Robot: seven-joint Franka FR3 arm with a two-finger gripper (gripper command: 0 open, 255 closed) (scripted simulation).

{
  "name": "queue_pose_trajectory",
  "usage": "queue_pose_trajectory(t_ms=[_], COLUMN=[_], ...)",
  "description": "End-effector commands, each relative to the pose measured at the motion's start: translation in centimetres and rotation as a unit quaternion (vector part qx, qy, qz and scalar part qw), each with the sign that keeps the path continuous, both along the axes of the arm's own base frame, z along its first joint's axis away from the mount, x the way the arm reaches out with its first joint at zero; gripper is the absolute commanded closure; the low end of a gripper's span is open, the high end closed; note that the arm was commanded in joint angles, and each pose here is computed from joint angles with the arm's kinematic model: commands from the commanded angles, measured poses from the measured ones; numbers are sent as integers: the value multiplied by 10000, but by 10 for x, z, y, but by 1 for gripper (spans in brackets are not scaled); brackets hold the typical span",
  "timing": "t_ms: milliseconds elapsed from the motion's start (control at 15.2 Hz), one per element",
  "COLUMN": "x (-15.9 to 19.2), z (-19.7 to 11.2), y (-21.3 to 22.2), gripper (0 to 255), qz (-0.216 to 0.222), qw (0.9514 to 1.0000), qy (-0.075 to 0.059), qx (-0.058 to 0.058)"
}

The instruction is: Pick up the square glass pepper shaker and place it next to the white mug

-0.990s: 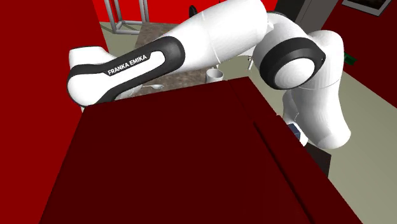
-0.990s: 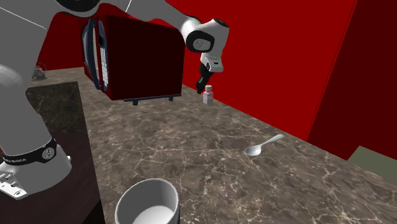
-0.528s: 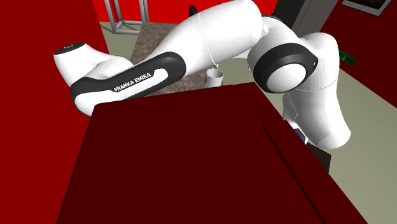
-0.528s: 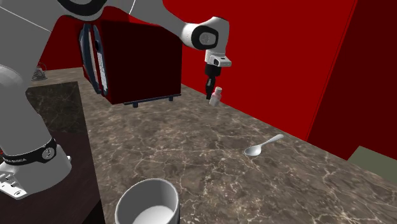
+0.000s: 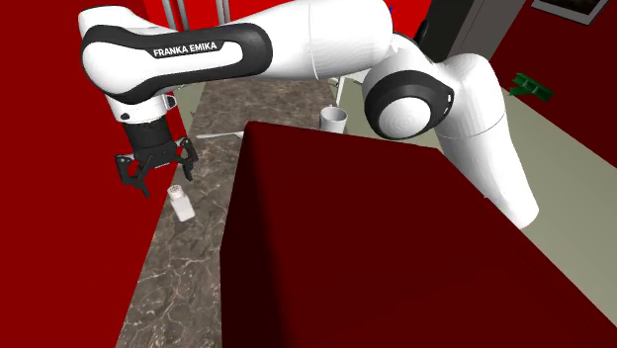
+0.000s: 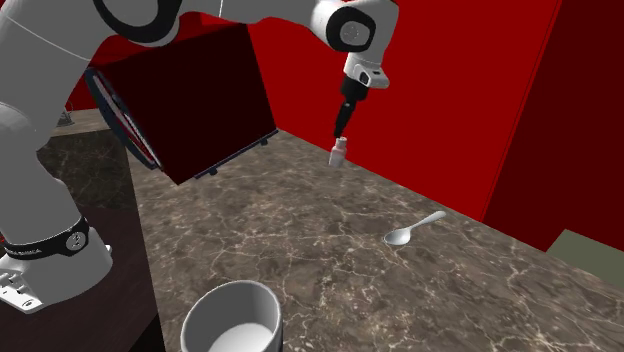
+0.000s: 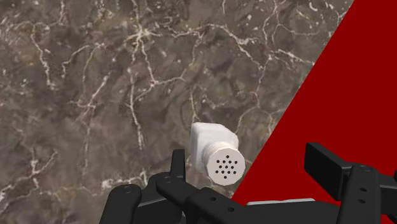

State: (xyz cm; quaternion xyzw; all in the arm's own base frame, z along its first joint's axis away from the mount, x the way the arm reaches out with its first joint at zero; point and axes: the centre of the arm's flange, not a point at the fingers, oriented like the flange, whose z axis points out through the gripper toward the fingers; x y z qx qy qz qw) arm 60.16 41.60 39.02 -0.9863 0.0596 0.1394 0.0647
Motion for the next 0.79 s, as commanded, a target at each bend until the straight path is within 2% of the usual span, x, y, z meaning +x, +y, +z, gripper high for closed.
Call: queue_pose_trajectory(t_ms=[0, 396, 726], x=[9, -1, -2], z=[-20, -50, -53], y=[-7, -2, -2], gripper=[0, 0, 0], qz=[-21, -21, -21], qw=[9996, 9996, 9996], qy=[285, 285, 285], qx=[10, 10, 10])
